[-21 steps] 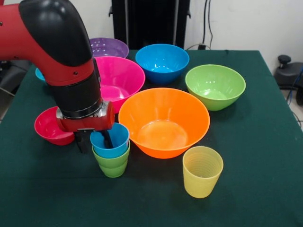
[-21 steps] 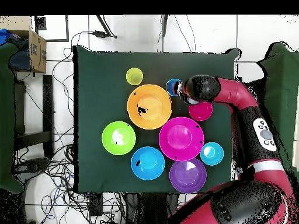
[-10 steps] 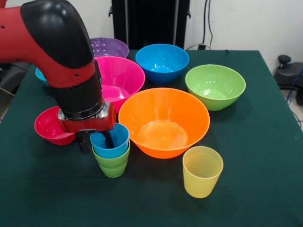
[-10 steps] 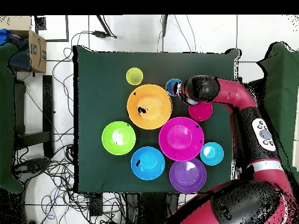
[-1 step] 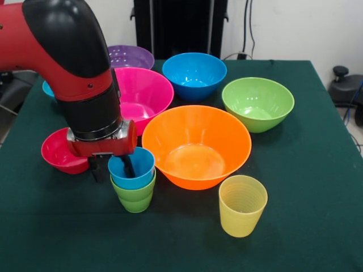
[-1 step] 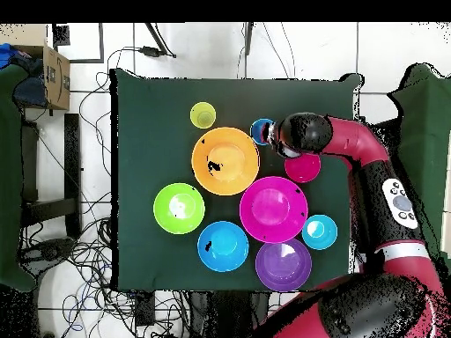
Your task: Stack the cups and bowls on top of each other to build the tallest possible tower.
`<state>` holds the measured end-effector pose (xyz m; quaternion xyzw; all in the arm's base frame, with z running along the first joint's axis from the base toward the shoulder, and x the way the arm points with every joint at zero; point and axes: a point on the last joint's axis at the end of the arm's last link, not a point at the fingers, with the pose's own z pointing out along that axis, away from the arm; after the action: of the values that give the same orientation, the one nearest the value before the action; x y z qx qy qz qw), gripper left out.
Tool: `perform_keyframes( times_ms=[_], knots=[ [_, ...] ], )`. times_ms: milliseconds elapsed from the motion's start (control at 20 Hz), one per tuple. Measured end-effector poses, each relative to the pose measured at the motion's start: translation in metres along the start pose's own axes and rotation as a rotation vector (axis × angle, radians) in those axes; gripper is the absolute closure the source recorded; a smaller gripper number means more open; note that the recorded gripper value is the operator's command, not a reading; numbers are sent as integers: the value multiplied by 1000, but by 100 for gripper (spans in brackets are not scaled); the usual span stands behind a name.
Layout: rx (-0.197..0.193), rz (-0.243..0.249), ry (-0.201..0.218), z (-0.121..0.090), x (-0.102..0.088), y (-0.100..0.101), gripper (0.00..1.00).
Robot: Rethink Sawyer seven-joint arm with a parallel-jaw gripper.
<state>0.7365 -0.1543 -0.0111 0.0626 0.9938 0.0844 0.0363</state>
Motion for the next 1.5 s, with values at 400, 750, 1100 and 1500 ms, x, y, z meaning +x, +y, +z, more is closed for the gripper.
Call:
perform_keyframes(
  times_ms=[400,750,1100,1500],
  knots=[
    [24,-15,-28,-32,-10,1,0],
    [23,-5,-23,-70,-18,6,0],
    [-12,8,45,-105,-12,23,0],
    [9,-46,70,-137,-3,58,0]
  ],
)
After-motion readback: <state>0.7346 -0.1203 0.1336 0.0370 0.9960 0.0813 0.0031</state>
